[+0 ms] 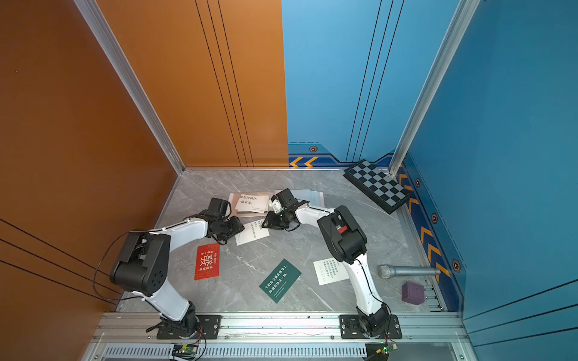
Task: Place the photos into the photo albums
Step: Adjust the photo at the center of the board, then pick up the photo at the center of the board.
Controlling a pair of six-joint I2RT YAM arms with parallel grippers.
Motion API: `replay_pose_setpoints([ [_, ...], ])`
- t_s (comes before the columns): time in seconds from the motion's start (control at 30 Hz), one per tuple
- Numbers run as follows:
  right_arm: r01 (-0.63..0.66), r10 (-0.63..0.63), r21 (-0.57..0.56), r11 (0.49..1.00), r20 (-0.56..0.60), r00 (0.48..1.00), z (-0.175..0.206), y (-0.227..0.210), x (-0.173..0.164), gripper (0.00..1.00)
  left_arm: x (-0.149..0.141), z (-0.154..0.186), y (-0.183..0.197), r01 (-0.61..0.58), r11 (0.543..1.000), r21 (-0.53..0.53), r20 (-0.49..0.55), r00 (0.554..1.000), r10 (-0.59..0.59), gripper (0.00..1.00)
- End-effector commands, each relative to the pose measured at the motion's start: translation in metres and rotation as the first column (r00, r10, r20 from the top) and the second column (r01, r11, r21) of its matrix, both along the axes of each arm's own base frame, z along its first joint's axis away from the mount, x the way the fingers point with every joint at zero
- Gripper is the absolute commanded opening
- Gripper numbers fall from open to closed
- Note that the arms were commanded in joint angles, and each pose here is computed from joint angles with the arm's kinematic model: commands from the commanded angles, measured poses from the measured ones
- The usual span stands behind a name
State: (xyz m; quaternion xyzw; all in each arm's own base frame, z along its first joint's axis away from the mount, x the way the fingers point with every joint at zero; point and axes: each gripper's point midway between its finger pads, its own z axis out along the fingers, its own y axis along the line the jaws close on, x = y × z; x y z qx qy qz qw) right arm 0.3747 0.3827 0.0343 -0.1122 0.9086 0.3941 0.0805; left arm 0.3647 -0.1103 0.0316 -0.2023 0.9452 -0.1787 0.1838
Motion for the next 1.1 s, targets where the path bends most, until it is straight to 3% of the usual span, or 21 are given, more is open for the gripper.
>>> replay_pose_setpoints([
  [0.0,-0.023,0.022,-0.034,0.999,-0.053,0.998,0.001,-0.013,-0.031,0.34,-0.028,-0.030,-0.007,0.047,0.999,0.027,-0.131,0.990,-0.043,0.54],
  [0.2,0.003,-0.006,-0.040,0.999,-0.058,0.998,0.011,-0.036,-0.047,0.34,-0.034,-0.036,-0.025,0.083,0.996,0.018,-0.152,0.985,-0.080,0.54],
  [0.37,0.063,-0.065,-0.040,0.997,-0.053,0.996,0.013,-0.058,-0.040,0.34,-0.037,-0.027,-0.036,0.103,0.995,0.003,-0.133,0.986,-0.102,0.54],
  [0.77,0.116,-0.116,-0.006,0.993,-0.092,0.989,0.018,-0.066,-0.040,0.34,-0.040,0.017,-0.023,0.150,0.989,-0.009,-0.005,0.989,-0.150,0.54],
  [1.07,0.248,-0.229,0.108,0.963,-0.167,0.959,0.009,-0.059,-0.037,0.33,-0.047,0.025,-0.011,0.195,0.979,-0.065,0.046,0.980,-0.192,0.55],
])
